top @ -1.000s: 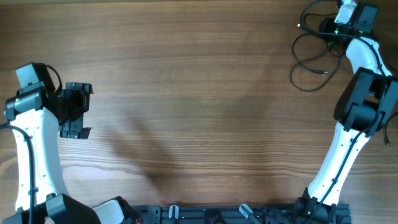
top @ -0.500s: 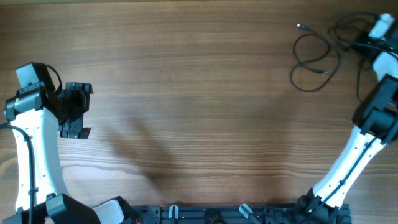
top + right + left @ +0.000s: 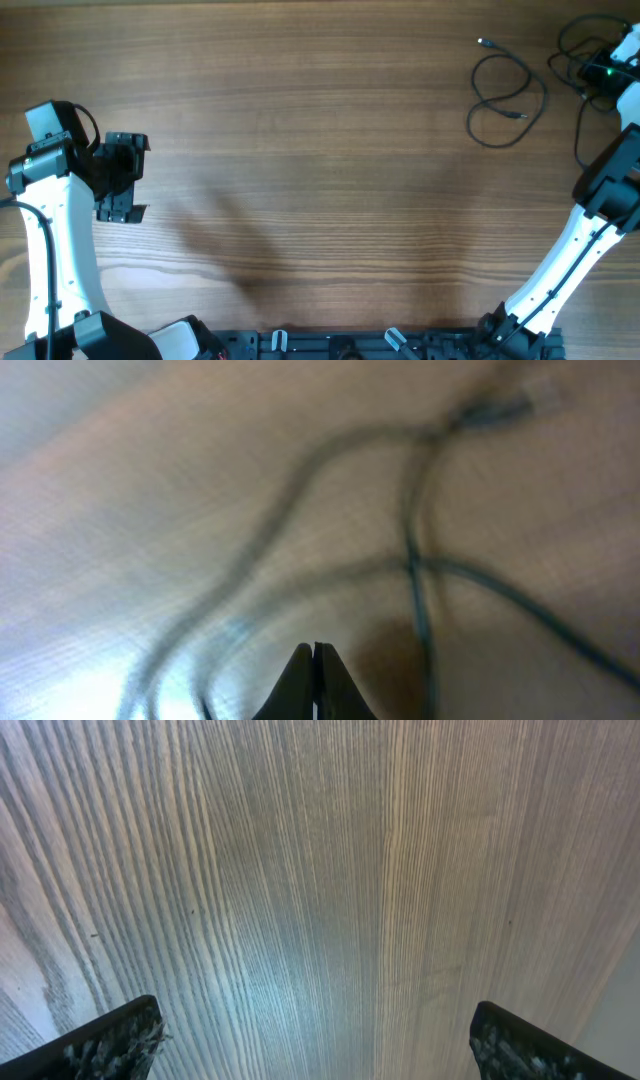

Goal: Untangle cables

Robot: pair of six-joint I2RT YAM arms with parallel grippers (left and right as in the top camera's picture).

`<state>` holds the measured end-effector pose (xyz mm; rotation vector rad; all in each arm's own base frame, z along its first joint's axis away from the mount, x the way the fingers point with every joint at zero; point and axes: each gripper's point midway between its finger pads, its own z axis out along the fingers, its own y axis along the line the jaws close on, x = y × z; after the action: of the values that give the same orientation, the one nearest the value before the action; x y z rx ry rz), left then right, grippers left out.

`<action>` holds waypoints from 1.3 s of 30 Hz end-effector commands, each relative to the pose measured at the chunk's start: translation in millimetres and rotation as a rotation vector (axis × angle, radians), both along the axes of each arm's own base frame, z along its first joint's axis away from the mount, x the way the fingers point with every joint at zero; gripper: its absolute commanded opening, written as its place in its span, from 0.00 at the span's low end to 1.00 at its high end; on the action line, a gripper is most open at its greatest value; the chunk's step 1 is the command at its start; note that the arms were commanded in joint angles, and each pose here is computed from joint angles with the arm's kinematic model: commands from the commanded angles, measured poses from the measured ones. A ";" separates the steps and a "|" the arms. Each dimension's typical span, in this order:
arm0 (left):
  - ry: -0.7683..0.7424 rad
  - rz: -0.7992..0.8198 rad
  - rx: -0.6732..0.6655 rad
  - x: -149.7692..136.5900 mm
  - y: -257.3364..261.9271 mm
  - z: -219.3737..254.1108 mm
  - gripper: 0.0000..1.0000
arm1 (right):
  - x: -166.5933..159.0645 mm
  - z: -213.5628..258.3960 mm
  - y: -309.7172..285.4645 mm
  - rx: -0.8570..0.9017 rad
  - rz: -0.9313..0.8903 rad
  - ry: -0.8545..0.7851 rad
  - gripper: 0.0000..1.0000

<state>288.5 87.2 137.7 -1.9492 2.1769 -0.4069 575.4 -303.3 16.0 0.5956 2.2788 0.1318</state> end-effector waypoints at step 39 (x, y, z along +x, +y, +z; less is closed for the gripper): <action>-0.018 -0.012 0.025 0.5 1.2 6.9 1.00 | -54.5 -80.3 -2.1 0.037 -0.092 0.280 0.04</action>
<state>288.4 87.1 137.7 -1.9495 2.1771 -0.4068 518.5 -336.6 2.5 0.7677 2.4323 -0.0711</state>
